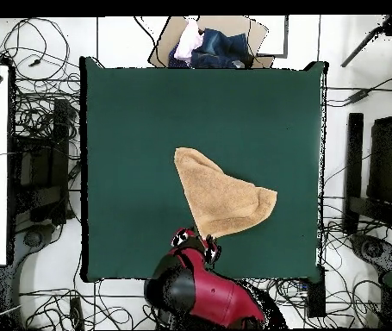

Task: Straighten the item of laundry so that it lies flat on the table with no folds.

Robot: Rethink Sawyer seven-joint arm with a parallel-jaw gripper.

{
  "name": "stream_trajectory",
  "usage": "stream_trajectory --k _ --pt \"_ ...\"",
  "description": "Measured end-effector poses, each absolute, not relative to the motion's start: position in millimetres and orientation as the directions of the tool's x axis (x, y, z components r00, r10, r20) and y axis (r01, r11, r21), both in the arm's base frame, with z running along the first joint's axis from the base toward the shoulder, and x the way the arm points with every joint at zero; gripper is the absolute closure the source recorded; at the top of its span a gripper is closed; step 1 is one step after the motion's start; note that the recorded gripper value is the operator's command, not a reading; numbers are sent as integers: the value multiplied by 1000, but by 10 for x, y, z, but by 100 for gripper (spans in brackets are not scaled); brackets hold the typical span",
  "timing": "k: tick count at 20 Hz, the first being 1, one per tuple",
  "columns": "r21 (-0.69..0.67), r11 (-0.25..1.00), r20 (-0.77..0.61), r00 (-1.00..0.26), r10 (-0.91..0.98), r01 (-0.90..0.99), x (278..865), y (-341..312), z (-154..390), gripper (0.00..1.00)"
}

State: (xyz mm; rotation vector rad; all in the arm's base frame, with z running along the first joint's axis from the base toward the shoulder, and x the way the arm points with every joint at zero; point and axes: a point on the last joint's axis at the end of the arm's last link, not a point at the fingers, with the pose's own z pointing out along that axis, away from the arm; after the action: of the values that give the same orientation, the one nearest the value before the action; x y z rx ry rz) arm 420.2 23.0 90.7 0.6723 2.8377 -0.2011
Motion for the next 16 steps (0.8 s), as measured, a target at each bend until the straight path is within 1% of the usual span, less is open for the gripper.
stream_trajectory --k 6,16 --pt "-55 903 -208 -890 406 425 4192 359 802 0" --pt "-52 906 -166 -899 406 419 4118 411 642 0"
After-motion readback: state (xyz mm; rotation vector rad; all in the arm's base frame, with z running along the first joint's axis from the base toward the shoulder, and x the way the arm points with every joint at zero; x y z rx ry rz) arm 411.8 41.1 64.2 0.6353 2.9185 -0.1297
